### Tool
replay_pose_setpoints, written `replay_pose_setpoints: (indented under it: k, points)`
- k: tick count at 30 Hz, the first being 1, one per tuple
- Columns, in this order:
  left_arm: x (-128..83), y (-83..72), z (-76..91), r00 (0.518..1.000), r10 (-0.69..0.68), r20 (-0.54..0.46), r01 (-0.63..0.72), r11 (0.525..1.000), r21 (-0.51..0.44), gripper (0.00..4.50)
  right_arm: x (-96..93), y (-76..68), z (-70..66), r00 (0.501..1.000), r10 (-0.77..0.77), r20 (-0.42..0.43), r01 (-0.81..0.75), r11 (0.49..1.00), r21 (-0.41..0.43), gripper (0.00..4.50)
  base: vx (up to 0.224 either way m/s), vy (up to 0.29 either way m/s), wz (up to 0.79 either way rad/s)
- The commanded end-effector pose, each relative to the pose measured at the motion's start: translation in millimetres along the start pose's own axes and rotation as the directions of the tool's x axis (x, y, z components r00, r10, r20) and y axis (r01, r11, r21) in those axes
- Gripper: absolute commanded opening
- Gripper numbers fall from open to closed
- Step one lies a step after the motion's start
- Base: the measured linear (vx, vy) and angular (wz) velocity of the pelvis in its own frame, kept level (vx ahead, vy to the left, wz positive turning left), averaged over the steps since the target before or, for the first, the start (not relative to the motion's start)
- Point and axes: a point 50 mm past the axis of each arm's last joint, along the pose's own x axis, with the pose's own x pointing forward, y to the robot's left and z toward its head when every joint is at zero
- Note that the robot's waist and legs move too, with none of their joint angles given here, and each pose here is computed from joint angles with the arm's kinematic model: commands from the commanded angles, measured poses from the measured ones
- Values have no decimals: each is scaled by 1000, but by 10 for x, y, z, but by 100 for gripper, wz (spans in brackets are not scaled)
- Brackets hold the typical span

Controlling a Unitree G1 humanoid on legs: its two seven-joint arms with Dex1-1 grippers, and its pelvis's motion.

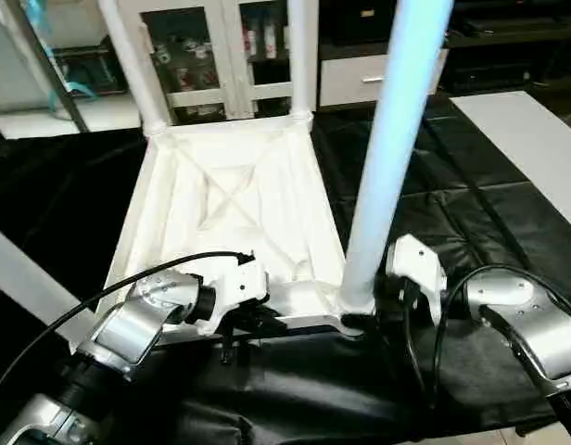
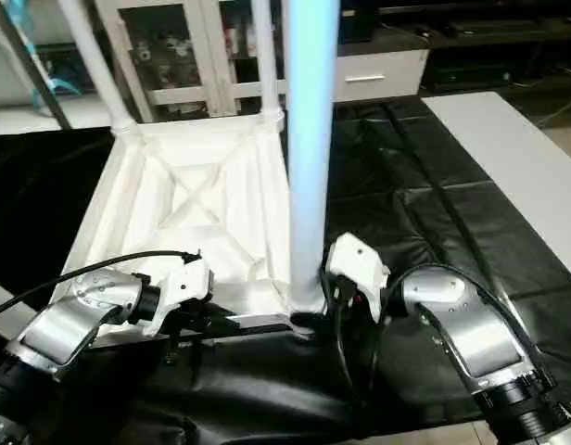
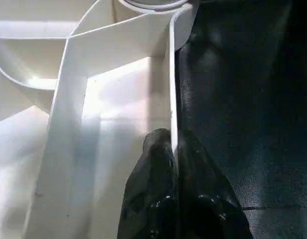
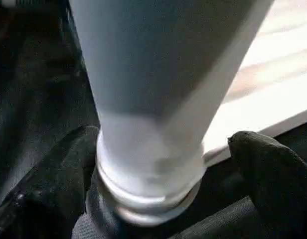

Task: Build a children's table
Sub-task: Rotate leg to tighten

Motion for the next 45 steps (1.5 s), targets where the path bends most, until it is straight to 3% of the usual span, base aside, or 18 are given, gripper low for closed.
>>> replay_pose_setpoints:
  k: [1,14,21,27,29,30,31,39,40,41,42,44,45]
  points:
    - [24,-17,94,997,-52,58,50,998,34,0,-5,-12,15,1000,9,4,-8,1000,-10,411,0,0,0]
    - [19,-11,94,996,-64,55,62,997,39,0,16,-26,34,999,23,43,-23,1000,-4,288,0,0,0]
    - [23,-31,80,995,-86,51,84,996,31,0,25,-8,10,997,18,78,-20,1000,25,275,0,0,0]
    - [53,-8,97,995,-69,66,69,998,12,0,72,-94,15,979,-117,169,99,989,113,274,0,0,0]
    - [149,73,127,997,7,71,-6,1000,-10,0,143,-177,4,945,-250,210,209,958,198,274,0,0,0]
    - [154,78,129,997,11,72,-11,1000,-12,0,148,-178,4,944,-254,211,213,956,200,274,0,0,0]
    - [264,154,169,993,86,81,-82,996,-42,0,258,-190,-3,921,-324,217,270,931,244,274,0,0,0]
    - [597,261,316,977,199,72,-192,977,-93,0,670,-194,31,843,-510,169,444,839,316,273,0,0,0]
    - [629,281,335,973,222,67,-215,972,-100,0,706,-214,38,824,-546,154,478,815,328,273,0,0,0]
    - [715,340,388,957,288,48,-280,952,-120,0,808,-264,74,777,-616,129,539,757,369,273,0,0,0]
    - [715,340,388,957,288,48,-280,952,-120,0,808,-264,74,777,-616,129,539,757,369,273,0,0,0]
    - [805,416,438,920,392,6,-389,914,-116,0,933,-332,133,701,-707,94,607,660,442,273,0,0,0]
    - [818,424,446,914,405,-2,-403,909,-108,0,958,-340,148,688,-720,89,613,643,459,273,0,0,0]
